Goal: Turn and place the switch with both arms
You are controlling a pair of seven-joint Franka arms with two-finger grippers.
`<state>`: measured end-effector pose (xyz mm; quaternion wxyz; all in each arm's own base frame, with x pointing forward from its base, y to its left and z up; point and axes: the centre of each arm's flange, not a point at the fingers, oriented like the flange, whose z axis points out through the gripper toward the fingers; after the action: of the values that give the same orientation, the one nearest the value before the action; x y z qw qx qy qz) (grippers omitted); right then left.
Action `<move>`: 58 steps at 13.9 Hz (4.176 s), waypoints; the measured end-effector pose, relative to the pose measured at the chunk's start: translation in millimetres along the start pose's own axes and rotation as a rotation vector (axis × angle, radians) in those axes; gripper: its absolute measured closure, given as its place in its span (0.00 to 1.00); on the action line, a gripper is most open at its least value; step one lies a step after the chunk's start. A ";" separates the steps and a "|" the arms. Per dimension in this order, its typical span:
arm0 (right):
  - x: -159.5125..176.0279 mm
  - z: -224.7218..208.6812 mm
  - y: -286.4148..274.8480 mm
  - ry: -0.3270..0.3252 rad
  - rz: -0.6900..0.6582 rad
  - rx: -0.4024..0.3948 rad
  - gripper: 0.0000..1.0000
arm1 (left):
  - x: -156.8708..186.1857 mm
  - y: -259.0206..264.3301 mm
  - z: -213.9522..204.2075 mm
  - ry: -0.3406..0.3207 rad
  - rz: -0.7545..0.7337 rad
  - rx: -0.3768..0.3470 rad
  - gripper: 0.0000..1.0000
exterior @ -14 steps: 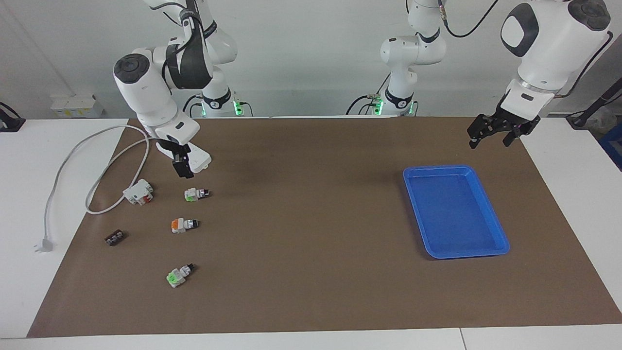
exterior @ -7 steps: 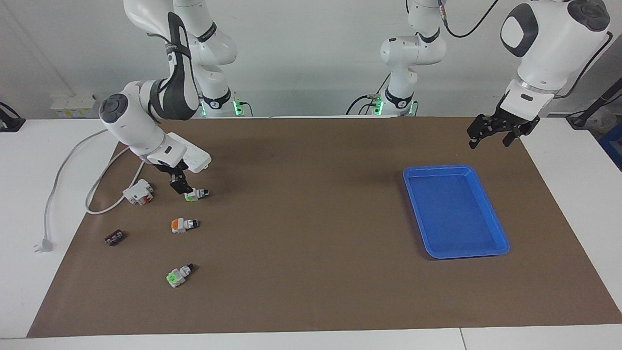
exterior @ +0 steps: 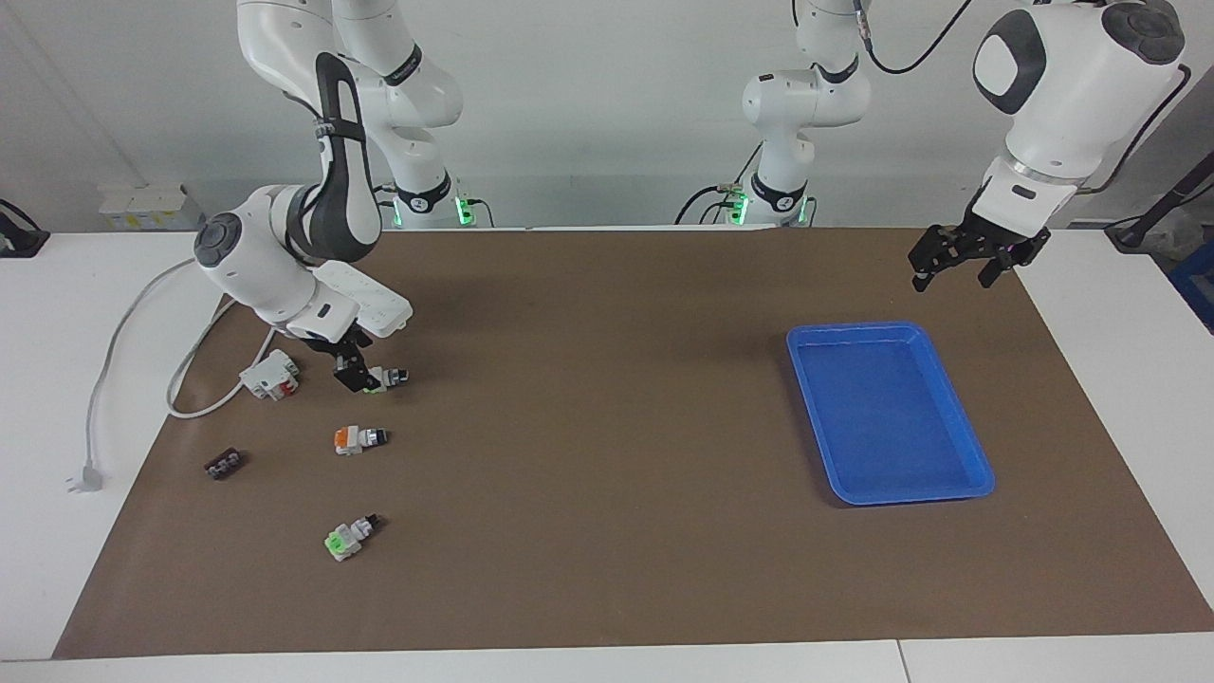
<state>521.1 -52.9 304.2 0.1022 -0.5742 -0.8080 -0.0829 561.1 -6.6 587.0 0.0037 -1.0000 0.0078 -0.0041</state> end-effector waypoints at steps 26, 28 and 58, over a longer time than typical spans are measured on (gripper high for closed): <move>216.0 27.5 63.0 0.309 0.097 -0.113 0.67 | -4.8 5.9 8.2 -0.003 -0.005 -0.053 0.00; 251.4 32.5 68.6 0.310 0.143 -0.149 0.67 | -5.7 10.0 13.4 -0.002 -0.013 -0.098 0.00; 402.8 21.4 67.4 0.623 0.406 -0.213 0.67 | -66.8 185.3 107.6 -0.010 0.233 -0.772 0.66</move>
<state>454.6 341.6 389.5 0.2970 -0.6772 -0.5949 -0.3151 492.3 -190.0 477.4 -0.3716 -0.9203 0.1221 0.0043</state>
